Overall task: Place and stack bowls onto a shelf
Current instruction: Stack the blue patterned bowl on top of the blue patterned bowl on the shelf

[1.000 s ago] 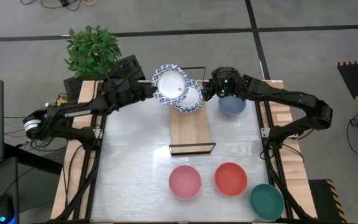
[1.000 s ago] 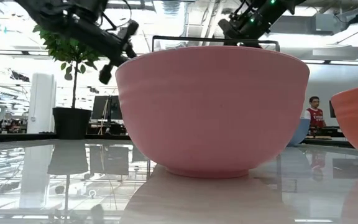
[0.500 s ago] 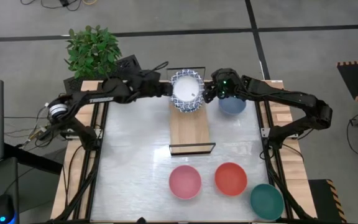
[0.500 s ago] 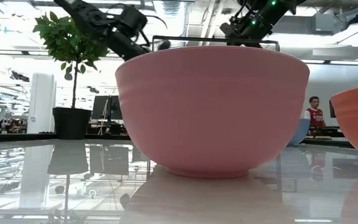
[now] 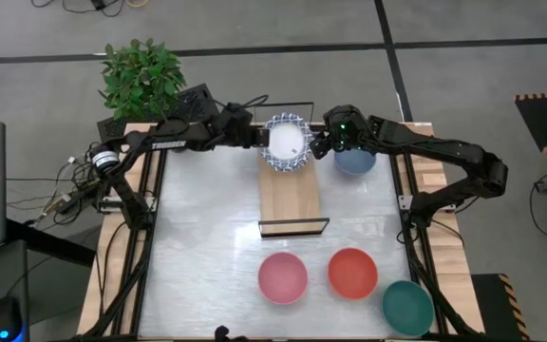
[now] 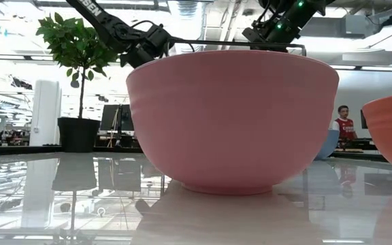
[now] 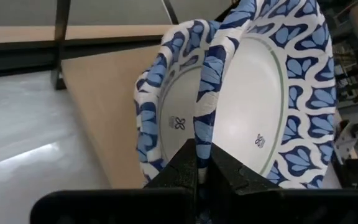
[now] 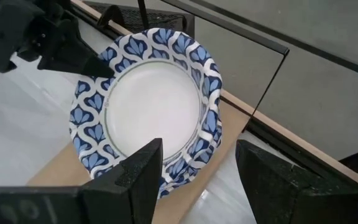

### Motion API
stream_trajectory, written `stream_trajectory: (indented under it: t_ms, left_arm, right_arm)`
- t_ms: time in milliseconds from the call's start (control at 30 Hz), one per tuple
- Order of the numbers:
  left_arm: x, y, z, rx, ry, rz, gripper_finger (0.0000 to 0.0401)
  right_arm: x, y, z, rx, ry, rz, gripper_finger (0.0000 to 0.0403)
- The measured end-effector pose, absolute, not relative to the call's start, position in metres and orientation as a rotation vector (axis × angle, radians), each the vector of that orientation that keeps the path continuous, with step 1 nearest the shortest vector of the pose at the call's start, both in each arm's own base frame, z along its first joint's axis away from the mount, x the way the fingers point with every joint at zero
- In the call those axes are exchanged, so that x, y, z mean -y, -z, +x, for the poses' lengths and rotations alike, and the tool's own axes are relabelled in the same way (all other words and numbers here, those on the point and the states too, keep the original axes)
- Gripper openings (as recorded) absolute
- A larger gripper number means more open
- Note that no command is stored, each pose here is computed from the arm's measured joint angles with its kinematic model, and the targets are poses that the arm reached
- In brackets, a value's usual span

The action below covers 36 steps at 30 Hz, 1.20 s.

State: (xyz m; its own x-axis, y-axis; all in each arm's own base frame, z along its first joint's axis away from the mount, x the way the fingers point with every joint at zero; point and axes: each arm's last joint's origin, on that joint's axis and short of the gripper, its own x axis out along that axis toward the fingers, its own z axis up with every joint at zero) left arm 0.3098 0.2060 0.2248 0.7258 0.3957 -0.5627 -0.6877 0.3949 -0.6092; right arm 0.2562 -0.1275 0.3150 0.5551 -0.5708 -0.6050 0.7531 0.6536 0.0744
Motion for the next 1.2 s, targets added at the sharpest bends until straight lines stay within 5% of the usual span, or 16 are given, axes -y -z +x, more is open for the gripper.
stream_trajectory:
  t_ms: [267,833,1200]
  left_arm:
    - [-0.207,-0.225,0.309,-0.385,-0.647,-0.880,0.0023]
    - [-0.211,-0.225,0.306,-0.429,-0.606,-0.777,0.0210]
    - [-0.214,-0.221,0.299,-0.490,-0.615,-0.753,0.0226]
  right_arm:
    - [0.127,-0.315,0.256,-0.578,0.800,0.345,0.0228]
    - [0.128,-0.315,0.257,-0.573,0.799,0.345,0.0228]
    - [0.128,-0.315,0.257,-0.575,0.798,0.340,0.0228]
